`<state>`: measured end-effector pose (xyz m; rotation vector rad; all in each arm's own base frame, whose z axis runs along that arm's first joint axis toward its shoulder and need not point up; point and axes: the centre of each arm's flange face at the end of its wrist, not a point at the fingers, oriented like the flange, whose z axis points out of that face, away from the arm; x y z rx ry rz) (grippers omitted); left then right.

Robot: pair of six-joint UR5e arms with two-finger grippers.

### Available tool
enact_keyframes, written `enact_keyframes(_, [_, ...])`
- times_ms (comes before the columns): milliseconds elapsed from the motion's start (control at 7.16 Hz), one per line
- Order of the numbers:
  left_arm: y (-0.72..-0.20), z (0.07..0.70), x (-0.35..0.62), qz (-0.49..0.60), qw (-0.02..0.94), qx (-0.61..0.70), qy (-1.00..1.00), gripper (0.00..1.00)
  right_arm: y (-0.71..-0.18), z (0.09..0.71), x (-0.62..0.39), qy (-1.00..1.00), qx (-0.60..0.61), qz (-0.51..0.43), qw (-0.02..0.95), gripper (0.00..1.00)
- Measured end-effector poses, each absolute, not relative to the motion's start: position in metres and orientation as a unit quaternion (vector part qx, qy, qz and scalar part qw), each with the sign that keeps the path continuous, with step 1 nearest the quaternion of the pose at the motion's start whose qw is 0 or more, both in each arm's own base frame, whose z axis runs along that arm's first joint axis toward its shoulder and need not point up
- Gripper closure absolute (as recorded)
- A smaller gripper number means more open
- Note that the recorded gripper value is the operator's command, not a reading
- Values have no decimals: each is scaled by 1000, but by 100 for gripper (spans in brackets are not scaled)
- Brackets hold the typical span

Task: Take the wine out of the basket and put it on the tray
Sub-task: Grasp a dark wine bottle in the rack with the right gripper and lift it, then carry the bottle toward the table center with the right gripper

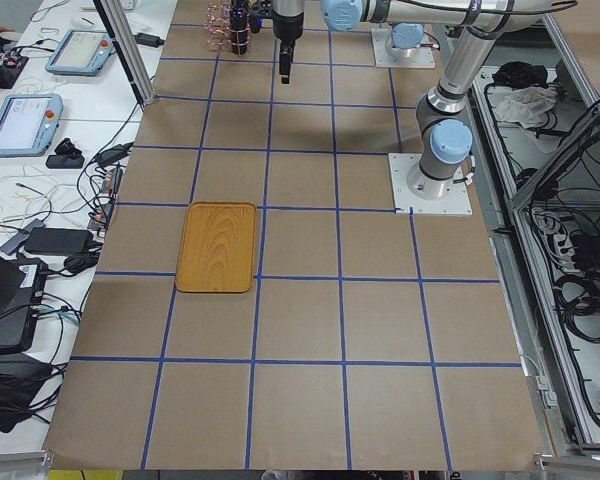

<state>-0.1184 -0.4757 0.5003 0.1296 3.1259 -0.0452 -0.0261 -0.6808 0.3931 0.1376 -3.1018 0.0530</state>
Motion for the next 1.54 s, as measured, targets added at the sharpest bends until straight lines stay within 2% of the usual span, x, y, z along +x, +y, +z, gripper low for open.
enact_keyframes(419, [-476,500,-118,-14,7,42,999,0,-680,399,-20,-999,42,23,14,100])
enact_keyframes(699, [-476,500,-118,-14,7,42,999,0,-668,435,-11,-998,45,44,18,100])
enact_keyframes(1257, [-476,501,-118,-16,7,41,999,0,-586,542,6,-998,46,25,32,100])
enact_keyframes(1537, [-476,502,-116,-17,8,40,999,0,-542,558,24,-999,27,-11,36,100])
